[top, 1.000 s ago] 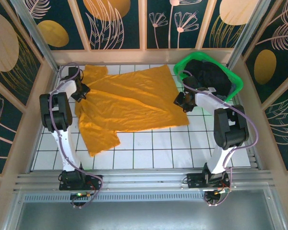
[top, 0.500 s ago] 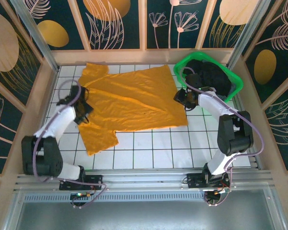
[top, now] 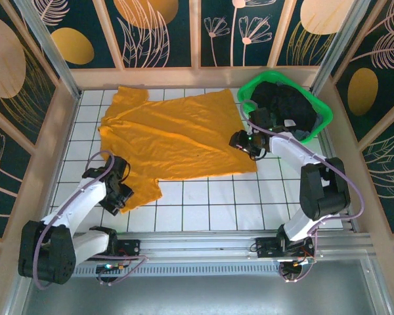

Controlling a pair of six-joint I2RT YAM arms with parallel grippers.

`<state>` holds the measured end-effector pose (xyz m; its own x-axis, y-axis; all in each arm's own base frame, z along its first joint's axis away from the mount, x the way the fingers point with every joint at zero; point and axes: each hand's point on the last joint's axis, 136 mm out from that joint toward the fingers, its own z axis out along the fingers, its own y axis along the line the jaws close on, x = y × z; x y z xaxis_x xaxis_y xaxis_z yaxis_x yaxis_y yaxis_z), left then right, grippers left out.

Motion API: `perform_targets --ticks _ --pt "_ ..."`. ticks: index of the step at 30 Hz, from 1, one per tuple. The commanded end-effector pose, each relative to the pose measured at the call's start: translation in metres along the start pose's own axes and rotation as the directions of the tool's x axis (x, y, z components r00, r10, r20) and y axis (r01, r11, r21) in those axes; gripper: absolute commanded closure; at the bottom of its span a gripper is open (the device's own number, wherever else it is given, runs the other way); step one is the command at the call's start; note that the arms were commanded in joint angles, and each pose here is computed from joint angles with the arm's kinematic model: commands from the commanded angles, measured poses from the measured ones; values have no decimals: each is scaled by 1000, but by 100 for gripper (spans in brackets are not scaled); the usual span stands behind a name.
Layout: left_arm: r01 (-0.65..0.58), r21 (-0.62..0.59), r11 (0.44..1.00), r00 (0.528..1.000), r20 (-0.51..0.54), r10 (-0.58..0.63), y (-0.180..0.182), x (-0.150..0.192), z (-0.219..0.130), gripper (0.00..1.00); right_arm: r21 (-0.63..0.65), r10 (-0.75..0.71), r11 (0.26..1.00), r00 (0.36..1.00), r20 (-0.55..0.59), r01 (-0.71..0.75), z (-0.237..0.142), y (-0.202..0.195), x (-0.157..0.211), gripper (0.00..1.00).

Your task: Fold and stack the t-shirts

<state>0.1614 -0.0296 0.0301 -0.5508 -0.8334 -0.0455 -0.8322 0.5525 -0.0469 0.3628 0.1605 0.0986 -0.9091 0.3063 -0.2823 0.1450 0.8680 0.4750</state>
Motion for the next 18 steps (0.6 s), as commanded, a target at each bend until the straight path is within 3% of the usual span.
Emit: perform_targets --ticks 1,6,8,12,13,18 --pt "38 11 999 998 -47 -37 -2 11 11 44 -32 -28 999 999 20 28 -12 7 1 46" --pt "40 13 999 999 -35 -39 -6 9 24 51 -23 -17 1000 1000 17 18 -13 2 5 46" --pt "44 33 999 999 -22 -43 -14 5 28 61 -20 -3 1000 1000 13 3 -12 -1 10 47" --pt "43 31 999 999 4 -43 -18 -1 22 95 32 54 998 998 14 -54 -13 -22 19 49" --pt "44 39 998 999 9 -44 -19 -1 17 98 55 76 996 997 17 -77 -13 -30 21 50" --pt "89 63 994 996 -3 -89 -8 5 -14 100 188 232 952 971 67 -240 -21 -83 24 52"
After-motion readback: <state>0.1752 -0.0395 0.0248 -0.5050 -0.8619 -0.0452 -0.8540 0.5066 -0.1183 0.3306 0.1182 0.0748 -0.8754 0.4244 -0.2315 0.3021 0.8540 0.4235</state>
